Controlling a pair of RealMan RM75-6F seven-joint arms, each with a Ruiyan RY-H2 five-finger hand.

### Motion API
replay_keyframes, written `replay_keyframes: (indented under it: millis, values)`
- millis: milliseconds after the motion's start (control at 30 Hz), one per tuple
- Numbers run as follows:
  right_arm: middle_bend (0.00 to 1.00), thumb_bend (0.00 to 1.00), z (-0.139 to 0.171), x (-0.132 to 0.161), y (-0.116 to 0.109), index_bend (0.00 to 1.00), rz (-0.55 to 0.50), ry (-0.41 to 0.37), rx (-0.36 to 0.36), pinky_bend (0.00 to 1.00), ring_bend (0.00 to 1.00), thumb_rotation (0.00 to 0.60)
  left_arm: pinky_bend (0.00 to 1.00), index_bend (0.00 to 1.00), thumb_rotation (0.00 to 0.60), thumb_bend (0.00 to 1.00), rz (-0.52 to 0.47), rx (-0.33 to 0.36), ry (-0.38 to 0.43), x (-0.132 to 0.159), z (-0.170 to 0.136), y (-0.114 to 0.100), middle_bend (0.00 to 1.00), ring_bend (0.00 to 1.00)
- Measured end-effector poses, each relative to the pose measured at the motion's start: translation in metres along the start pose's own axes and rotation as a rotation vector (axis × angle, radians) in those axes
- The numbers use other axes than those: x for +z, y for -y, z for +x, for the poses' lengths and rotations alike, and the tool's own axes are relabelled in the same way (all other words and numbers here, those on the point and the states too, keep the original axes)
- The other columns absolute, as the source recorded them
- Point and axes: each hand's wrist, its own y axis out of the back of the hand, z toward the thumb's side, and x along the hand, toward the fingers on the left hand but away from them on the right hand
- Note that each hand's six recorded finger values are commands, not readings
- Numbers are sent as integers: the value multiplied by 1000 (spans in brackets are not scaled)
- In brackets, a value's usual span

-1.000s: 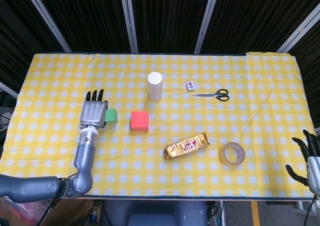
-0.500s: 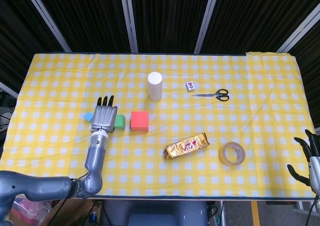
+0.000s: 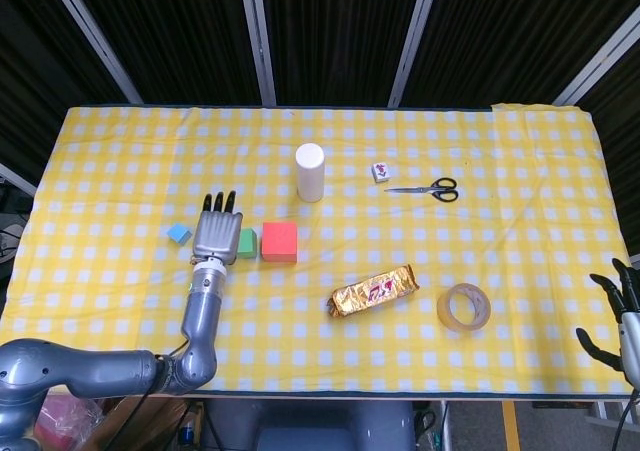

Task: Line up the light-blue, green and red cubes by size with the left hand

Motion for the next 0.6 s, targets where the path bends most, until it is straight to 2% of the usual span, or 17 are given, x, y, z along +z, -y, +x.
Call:
replay_keyframes:
  millis: [600]
  values:
    - [0,317,0,-1,-1,193,-4,1,-5,0,17,600,0,505,600,401,6,2,12,15,2,0,0,0]
